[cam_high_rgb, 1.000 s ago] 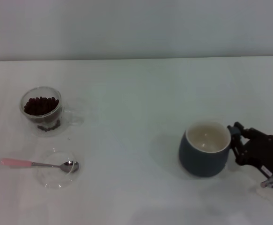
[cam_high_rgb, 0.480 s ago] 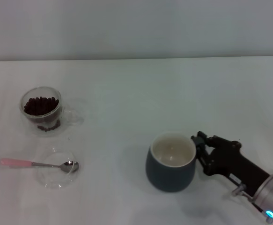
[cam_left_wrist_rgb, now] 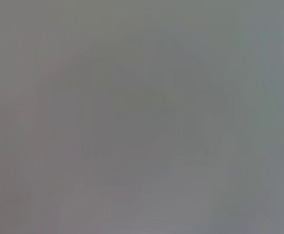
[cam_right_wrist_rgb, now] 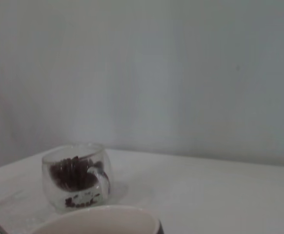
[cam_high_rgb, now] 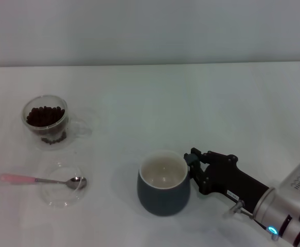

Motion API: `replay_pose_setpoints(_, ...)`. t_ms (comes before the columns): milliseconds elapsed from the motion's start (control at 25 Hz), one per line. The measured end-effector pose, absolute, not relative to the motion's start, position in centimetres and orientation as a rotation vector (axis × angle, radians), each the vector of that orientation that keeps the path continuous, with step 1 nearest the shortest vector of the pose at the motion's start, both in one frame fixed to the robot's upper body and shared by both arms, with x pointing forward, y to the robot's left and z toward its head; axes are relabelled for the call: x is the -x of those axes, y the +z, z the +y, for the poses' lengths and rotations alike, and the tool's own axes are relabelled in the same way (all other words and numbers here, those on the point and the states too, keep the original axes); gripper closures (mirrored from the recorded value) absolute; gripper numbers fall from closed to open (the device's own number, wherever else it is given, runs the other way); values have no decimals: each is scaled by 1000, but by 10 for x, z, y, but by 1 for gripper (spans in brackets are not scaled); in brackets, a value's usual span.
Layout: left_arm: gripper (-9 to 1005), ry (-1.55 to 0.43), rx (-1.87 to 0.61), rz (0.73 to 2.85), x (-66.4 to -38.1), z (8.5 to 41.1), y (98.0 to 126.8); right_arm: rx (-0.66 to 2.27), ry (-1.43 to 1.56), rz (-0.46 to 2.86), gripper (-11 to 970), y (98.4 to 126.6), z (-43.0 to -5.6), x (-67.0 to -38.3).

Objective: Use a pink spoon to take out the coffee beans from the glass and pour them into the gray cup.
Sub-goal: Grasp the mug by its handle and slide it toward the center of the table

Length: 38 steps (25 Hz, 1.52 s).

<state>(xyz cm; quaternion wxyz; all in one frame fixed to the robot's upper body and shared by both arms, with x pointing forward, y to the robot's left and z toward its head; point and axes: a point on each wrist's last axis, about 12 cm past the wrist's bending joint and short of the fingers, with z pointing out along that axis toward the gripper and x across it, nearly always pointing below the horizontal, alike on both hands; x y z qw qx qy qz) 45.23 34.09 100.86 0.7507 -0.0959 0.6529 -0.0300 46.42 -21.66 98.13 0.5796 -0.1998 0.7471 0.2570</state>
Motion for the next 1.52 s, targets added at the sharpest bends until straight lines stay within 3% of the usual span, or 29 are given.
replay_pose_setpoints(480, 135, -60, 207, 1423, -453, 343, 1010, 542, 603, 1743, 789, 981, -213, -466)
replay_pose_setpoints(920, 135, -55, 210, 1413, -456, 344, 1011, 551, 602, 1742, 664, 982, -217, -466)
replay_pose_setpoints(1040, 134, -50, 208, 1410, -456, 345, 1012, 535, 597, 1755, 602, 980, -223, -464)
replay_pose_setpoints(1520, 134, -53, 196, 1409, -456, 345, 1012, 473, 649, 1759, 183, 977, -249, -441)
